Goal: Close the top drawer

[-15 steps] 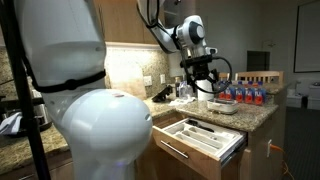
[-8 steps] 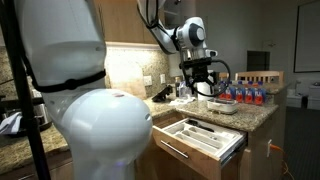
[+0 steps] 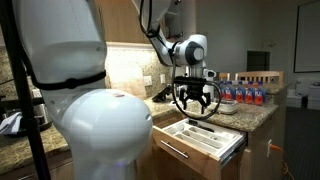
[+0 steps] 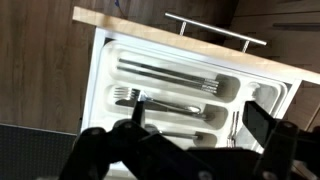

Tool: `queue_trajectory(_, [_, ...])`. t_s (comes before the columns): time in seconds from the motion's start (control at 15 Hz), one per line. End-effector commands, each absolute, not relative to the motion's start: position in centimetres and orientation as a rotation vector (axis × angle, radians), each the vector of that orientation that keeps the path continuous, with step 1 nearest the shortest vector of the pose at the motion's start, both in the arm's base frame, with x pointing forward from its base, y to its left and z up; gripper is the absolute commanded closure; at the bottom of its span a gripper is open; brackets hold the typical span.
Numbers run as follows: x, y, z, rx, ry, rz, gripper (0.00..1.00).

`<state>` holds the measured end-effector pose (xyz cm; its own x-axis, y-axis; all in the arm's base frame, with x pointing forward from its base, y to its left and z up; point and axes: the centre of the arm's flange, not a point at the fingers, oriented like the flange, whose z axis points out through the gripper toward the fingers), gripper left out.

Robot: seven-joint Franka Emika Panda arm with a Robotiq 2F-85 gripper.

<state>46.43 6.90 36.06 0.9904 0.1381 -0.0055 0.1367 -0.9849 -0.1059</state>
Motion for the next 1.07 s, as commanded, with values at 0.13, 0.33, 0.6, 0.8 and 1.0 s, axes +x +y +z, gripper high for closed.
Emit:
queue_trajectory(0.13, [44.9,6.4,31.4,-3.007,-0.045,-0.003,0.0])
queue_trajectory(0.33, [45.6,6.1,29.3,-3.009,0.046,0.071,0.0])
queue_trajectory(0.6, [47.9,6.3,25.5,-2.99,0.056,0.189,0.0])
queue_trajectory(0.8, [49.2,6.9,23.3,-2.995,0.035,0.228,0.0])
queue_trajectory(1.0, [50.1,7.7,21.5,-2.976,0.022,0.3,0.0])
